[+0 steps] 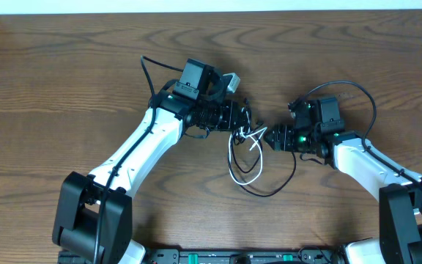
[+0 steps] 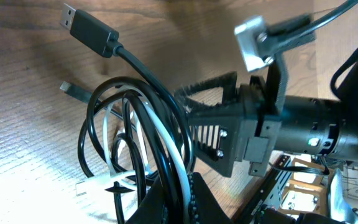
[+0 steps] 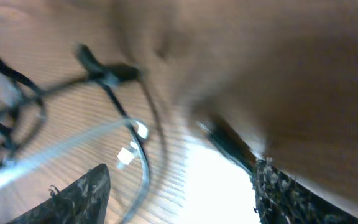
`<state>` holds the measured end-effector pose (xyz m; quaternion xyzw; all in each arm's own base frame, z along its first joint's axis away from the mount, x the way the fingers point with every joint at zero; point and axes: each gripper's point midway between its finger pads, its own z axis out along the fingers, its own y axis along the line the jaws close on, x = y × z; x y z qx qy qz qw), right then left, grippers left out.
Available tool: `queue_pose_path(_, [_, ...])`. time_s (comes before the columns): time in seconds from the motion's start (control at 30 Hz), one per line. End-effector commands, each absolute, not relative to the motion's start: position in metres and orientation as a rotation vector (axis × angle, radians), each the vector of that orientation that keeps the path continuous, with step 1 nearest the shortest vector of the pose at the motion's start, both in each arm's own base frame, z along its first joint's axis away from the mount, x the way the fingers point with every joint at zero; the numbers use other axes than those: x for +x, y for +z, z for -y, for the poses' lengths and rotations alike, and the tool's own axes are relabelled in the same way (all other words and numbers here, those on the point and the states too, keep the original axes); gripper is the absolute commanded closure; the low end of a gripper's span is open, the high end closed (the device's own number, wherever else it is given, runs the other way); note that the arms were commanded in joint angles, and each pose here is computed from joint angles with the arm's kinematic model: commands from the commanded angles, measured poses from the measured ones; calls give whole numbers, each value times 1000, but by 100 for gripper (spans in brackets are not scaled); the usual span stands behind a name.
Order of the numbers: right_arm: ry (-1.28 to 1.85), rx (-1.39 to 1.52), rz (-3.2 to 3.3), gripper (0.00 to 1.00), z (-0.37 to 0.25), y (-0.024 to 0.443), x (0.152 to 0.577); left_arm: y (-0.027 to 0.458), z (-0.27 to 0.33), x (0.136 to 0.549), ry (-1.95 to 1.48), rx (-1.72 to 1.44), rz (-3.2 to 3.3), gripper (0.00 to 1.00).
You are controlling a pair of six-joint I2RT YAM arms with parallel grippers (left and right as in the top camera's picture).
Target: Untangle cables
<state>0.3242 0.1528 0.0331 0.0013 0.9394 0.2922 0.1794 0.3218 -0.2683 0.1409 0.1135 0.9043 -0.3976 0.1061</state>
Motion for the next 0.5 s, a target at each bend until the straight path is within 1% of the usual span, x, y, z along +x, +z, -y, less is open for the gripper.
queue_pose_path(0.0, [929, -36, -2622, 31, -163, 38, 324, 144, 273, 316, -1204, 380, -2652, 93])
queue_pose_path(0.2, [920, -53, -2573, 29, -164, 44, 333, 144, 280, 309, -1211, 413, -2654, 93])
queue_pose_path(0.3, [919, -59, -2554, 30, -164, 46, 337, 144, 281, 309, -1219, 416, -2653, 93])
queue_pose_path(0.4, [920, -62, -2549, 37, -165, 47, 337, 147, 283, 307, -1250, 412, -2650, 93])
queue_pose_path(0.47, [920, -59, -2556, 39, -164, 46, 336, 154, 289, 306, -1314, 441, -2613, 93])
